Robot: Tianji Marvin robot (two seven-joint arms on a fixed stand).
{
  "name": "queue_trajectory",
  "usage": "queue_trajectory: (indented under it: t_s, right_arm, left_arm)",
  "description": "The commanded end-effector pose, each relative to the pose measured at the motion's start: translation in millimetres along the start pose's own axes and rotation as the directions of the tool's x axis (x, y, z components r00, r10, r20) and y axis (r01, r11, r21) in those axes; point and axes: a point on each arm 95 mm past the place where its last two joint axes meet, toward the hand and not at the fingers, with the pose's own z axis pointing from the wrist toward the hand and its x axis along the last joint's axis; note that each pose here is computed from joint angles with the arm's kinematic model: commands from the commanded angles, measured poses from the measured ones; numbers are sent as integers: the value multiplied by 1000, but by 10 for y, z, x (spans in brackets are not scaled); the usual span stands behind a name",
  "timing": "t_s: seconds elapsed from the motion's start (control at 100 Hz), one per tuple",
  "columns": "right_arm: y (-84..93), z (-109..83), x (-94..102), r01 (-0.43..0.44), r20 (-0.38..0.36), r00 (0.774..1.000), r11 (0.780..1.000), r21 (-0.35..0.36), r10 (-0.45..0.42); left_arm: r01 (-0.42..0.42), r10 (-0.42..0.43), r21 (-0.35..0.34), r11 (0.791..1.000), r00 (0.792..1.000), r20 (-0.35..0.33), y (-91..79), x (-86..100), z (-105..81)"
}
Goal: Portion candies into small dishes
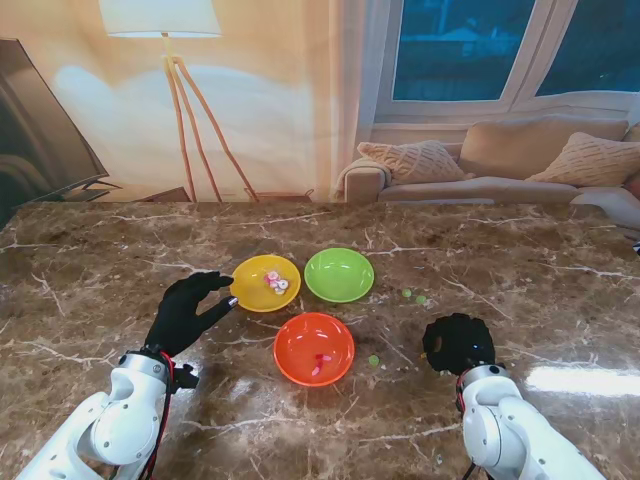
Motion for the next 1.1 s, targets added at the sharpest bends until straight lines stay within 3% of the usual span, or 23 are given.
queue_trajectory:
  t_s: [0.0,0.39,1.09]
  right_arm:
    - [-390,-121,-134,19,36,999,993,119,-23]
    - [-418,-121,-133,17,11,1000,988,155,-19]
    - [-87,-122,-1,1,-73,997,1000,19,0]
  left_arm:
    - [3,-3,-3,1000,1000,6,26,-14,-23]
    - [4,-4,-5,1000,1000,11,23,-23,-25]
    - [2,-2,1,1000,1000,14,2,-35,-34]
